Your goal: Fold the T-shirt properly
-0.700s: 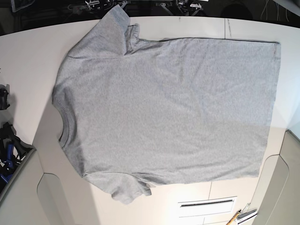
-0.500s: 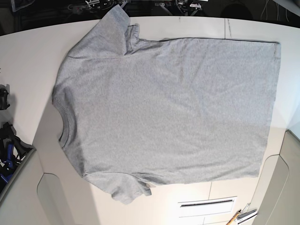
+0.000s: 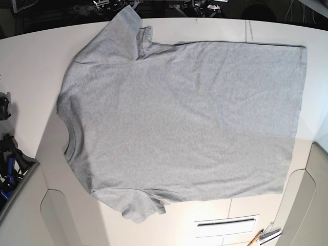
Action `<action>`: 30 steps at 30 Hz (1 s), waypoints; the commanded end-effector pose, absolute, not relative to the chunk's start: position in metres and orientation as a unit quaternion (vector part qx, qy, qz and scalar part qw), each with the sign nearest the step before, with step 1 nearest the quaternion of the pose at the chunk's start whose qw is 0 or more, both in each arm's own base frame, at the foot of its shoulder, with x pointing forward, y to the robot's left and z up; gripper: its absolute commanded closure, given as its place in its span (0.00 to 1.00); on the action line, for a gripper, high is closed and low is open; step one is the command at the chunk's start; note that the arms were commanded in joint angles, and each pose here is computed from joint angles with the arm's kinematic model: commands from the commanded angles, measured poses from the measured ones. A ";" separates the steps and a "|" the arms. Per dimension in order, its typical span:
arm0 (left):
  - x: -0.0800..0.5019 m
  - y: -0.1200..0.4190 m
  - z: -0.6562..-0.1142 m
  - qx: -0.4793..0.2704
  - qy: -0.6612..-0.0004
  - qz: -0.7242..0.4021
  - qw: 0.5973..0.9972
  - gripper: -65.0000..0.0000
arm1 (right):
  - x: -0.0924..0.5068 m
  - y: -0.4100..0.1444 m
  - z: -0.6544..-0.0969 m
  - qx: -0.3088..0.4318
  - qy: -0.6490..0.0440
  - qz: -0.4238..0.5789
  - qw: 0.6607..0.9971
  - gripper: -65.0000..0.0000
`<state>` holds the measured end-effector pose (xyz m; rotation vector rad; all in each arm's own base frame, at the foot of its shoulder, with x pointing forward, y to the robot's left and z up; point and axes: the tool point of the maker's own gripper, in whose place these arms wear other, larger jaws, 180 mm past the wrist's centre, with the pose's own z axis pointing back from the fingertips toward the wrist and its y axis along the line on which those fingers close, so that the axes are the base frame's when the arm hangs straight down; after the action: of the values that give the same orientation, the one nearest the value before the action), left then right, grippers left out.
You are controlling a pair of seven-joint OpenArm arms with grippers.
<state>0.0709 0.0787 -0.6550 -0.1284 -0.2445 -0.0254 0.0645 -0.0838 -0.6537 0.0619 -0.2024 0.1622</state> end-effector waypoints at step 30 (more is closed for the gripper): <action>-0.026 0.187 -0.606 -0.060 -0.178 0.141 0.972 1.00 | -0.006 -0.199 -0.620 -0.052 -0.125 0.029 0.990 1.00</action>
<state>-0.0247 0.1839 -0.6082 -0.1266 -0.3511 0.2903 -0.0069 -0.1946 -0.6216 -0.1008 -0.2384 0.0515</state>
